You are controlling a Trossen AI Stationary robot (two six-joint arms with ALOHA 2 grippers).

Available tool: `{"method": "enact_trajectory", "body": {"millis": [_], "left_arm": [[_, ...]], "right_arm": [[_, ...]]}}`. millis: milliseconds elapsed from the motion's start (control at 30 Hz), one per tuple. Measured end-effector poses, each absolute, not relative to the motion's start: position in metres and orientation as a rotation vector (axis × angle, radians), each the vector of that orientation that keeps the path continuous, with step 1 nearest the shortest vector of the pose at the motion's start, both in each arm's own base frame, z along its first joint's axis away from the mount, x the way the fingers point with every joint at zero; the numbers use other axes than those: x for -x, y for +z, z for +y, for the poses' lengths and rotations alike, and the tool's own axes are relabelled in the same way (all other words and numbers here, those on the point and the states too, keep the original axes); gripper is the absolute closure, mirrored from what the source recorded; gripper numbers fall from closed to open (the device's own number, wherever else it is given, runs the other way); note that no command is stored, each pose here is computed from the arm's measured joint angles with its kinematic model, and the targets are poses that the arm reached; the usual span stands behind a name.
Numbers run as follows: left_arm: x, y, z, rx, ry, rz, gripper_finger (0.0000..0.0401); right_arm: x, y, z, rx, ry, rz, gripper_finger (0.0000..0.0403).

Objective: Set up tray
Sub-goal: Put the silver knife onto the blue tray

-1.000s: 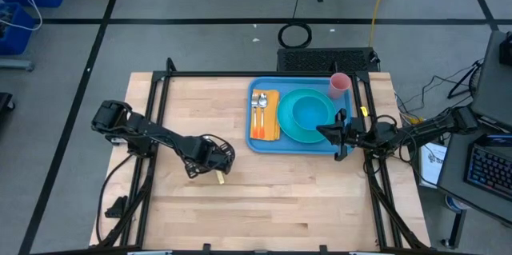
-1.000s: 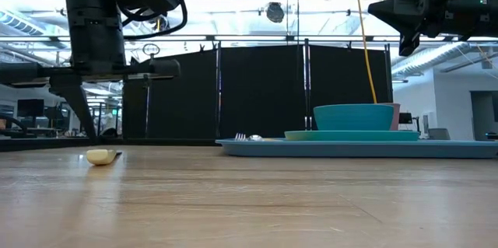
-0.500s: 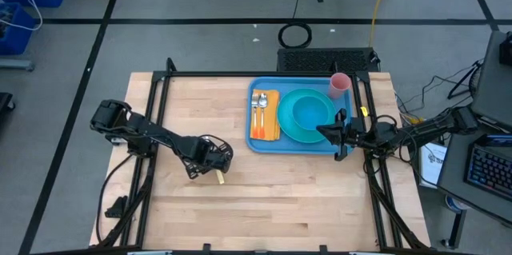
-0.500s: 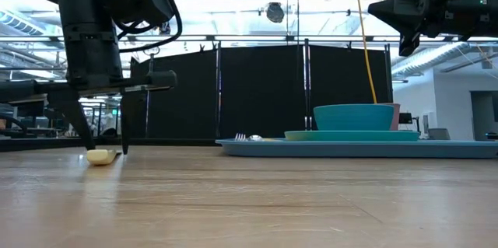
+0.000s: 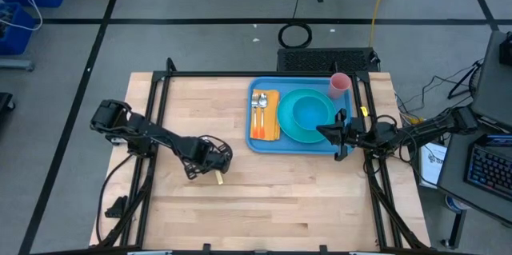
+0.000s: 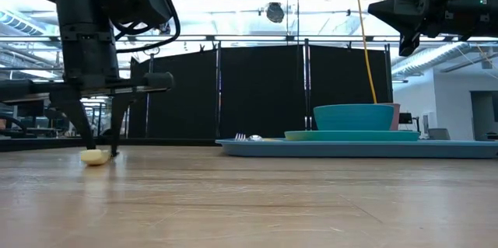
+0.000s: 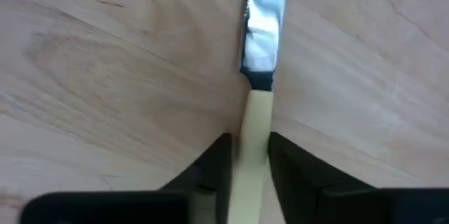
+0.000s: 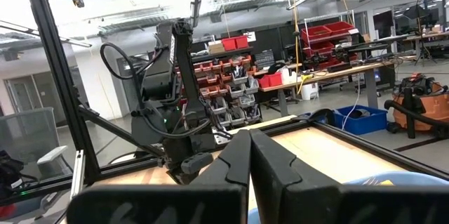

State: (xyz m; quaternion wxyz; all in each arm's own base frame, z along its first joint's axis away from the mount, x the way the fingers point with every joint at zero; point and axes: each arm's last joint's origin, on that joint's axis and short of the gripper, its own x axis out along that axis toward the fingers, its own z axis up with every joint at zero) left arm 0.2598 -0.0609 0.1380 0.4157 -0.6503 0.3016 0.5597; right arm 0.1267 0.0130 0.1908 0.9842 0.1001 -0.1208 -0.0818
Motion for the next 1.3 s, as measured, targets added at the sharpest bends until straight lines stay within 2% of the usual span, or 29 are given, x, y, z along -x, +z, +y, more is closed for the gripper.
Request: {"method": "enact_trajectory", "body": {"millis": [133,667,1300], "left_arm": [[-0.259,0.138,-0.063,1.614,1.401,0.753,0.0356],[-0.264,0.140,-0.060,1.561,1.376,0.681,0.0357],[-0.284,0.161,-0.046,1.530,1.311,0.576,0.0357]], "right_arm": [[-0.127,0.191,0.013,-0.202,-0.165,-0.243,0.0403],[-0.127,0.191,0.013,-0.201,-0.164,-0.243,0.0403],[-0.127,0.191,0.013,-0.201,-0.165,-0.243,0.0403]]}}
